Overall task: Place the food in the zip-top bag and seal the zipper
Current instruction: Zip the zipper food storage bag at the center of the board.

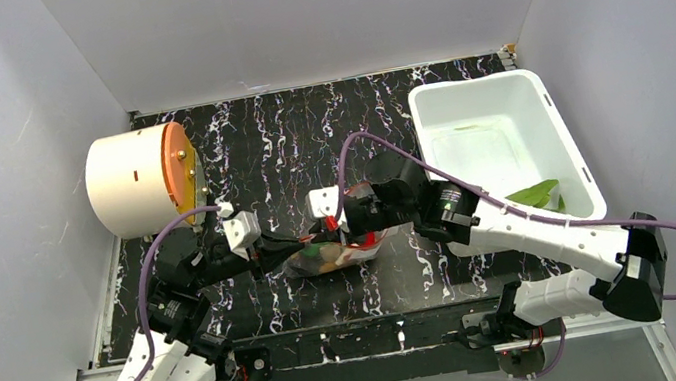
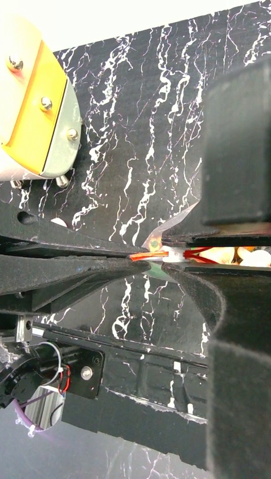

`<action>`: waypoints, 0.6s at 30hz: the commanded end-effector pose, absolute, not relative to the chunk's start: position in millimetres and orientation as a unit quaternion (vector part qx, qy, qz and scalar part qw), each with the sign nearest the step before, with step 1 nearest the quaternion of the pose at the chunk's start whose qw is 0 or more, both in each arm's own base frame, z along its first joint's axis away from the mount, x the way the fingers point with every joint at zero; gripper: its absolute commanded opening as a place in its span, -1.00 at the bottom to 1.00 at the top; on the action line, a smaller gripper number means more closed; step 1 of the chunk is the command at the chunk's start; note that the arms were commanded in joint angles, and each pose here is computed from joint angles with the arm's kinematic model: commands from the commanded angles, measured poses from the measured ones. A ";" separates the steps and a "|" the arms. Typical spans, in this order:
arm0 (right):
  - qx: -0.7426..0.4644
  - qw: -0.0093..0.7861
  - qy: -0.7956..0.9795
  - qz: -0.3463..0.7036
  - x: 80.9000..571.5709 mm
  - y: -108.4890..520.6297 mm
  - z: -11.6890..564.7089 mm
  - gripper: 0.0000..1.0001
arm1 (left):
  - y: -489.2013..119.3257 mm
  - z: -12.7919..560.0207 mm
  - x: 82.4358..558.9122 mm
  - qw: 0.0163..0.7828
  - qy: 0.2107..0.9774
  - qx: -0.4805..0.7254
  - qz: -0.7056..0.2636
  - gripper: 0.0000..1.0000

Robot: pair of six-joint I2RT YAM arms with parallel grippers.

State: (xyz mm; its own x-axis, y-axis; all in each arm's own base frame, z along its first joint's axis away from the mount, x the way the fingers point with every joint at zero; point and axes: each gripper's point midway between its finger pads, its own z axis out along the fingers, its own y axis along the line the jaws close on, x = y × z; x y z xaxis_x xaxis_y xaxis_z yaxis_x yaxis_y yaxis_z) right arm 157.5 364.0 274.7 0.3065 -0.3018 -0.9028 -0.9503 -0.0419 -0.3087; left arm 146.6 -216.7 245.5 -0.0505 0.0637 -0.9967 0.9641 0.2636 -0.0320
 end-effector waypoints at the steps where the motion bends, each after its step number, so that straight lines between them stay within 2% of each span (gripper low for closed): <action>1: -0.634 0.511 0.503 0.287 169.8 346.8 288.0 -0.94 | -215.1 248.8 143.5 0.546 0.575 0.444 -0.417 -1.00; 18: -0.636 0.515 0.520 0.244 173.1 323.7 285.3 -1.00 | -212.6 247.4 141.4 0.546 0.577 0.447 -0.410 -1.00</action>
